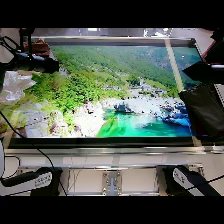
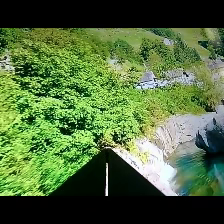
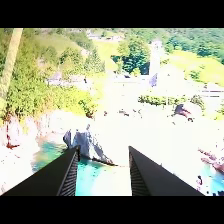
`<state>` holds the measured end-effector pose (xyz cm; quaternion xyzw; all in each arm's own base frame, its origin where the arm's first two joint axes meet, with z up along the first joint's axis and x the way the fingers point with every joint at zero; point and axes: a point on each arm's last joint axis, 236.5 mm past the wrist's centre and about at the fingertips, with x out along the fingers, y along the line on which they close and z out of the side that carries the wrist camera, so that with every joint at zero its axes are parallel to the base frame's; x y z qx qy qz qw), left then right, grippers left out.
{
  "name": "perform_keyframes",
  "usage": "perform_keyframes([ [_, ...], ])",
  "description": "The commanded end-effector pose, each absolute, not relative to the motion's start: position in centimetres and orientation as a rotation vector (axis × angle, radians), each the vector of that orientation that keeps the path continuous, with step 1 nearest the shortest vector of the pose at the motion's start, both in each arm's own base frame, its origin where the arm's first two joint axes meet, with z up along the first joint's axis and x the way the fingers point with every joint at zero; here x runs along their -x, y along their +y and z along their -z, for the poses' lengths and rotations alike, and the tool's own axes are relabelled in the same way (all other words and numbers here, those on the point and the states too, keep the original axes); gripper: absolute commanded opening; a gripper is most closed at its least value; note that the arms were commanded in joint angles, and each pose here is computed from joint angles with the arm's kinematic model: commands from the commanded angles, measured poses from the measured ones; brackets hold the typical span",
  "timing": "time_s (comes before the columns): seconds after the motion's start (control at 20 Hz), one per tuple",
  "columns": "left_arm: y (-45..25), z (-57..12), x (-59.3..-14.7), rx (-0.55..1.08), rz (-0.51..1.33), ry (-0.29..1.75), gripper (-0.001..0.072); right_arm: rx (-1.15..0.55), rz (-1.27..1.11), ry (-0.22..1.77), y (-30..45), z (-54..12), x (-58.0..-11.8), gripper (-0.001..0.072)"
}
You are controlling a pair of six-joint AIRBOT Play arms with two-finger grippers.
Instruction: Fold the shirts.
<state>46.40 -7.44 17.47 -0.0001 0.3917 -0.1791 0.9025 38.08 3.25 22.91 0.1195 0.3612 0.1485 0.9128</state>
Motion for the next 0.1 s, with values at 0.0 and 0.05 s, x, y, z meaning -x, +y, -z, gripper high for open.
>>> perform_keyframes([
  [0.0, -7.45, -17.46, -46.41, 0.0, 0.37, 0.81, 0.0013, -0.187, -0.38, 0.747, 6.55, -22.73, -38.22, 0.0341],
  [0.05, -7.45, -17.46, -46.41, -0.001, 0.371, 0.81, 0.0013, -0.189, -0.382, 0.748, 6.59, -22.71, -38.18, 0.0341],
])
